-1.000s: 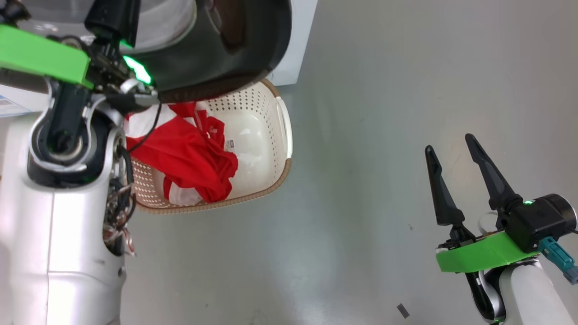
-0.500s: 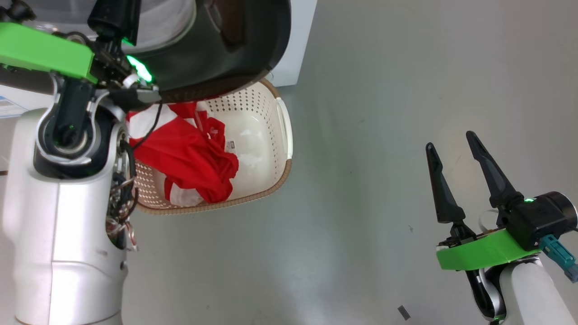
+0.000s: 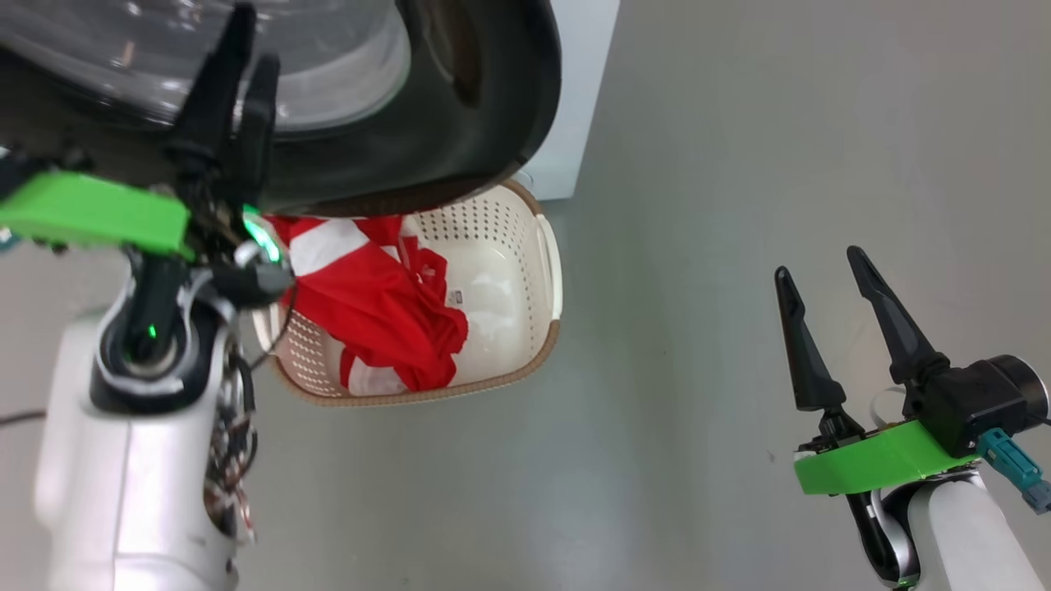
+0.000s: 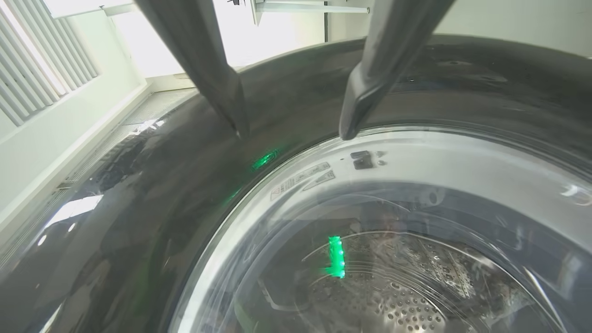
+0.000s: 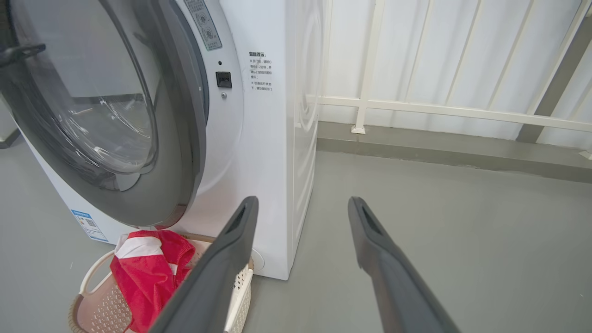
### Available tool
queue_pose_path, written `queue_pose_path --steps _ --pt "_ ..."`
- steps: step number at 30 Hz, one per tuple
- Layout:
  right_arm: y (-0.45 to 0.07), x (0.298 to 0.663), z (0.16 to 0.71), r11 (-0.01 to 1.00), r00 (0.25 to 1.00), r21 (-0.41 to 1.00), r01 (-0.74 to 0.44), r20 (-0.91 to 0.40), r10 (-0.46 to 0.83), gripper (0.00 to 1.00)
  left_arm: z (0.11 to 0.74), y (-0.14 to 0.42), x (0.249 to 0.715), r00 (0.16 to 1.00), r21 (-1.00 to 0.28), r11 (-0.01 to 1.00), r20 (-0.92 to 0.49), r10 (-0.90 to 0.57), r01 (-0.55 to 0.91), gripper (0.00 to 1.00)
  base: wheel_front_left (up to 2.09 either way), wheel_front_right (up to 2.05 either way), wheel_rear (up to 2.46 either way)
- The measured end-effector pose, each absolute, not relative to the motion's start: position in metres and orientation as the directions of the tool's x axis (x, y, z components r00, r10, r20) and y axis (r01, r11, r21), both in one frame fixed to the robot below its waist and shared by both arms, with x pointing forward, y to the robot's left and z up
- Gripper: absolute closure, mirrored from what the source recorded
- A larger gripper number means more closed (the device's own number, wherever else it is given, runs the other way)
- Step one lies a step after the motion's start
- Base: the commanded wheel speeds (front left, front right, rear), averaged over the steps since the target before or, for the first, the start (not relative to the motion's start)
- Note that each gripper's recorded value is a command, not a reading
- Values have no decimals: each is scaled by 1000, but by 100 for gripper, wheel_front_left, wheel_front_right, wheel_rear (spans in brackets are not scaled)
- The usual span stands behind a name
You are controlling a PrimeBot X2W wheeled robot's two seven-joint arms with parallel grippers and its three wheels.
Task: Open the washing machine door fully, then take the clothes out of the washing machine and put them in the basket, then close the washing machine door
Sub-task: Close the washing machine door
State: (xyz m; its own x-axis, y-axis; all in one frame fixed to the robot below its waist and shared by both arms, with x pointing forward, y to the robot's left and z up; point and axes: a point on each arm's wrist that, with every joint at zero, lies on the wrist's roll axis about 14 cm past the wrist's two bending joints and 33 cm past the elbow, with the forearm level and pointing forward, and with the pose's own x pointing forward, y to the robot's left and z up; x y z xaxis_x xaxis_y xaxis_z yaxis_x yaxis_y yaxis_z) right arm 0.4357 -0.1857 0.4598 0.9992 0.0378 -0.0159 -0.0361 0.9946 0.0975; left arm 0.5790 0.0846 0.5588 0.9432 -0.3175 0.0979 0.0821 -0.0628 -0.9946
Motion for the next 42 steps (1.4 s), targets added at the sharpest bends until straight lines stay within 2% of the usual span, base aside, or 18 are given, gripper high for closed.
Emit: queue_pose_path --steps 7,10,15,19,20,23,28,31,36,42 --pt "-178 432 467 993 998 108 -55 1 56 0 540 113 543 966 -999 -36 46 -254 38 0 0 0 0" --pt "-174 432 472 991 998 113 -68 14 67 0 535 130 528 978 -999 26 35 -205 41 0 0 0 0" --pt "-167 430 480 989 996 121 -86 32 83 0 540 157 502 990 -964 246 67 -125 97 0 0 0 0" --pt "-163 427 488 987 994 123 -99 54 93 0 548 172 480 991 -881 454 112 -78 136 0 0 0 0" --pt "-162 426 493 987 993 122 -104 65 97 0 551 178 470 990 -834 534 134 -50 140 0 0 0 0" --pt "-161 419 494 987 993 123 -106 65 99 0 557 180 455 983 -750 642 176 -43 163 0 0 0 0" --pt "-164 411 503 988 992 120 -102 84 92 0 564 184 432 970 -525 831 233 -68 185 0 0 0 0" --pt "-166 404 505 988 992 118 -96 89 85 0 564 185 421 970 -418 893 233 -71 166 0 0 0 0" --pt "-171 393 511 990 992 115 -82 102 71 0 560 183 403 970 -299 942 226 -84 151 0 0 0 0" --pt "-178 378 516 992 992 113 -64 114 51 0 558 187 384 972 -248 963 228 -51 109 0 0 0 0"
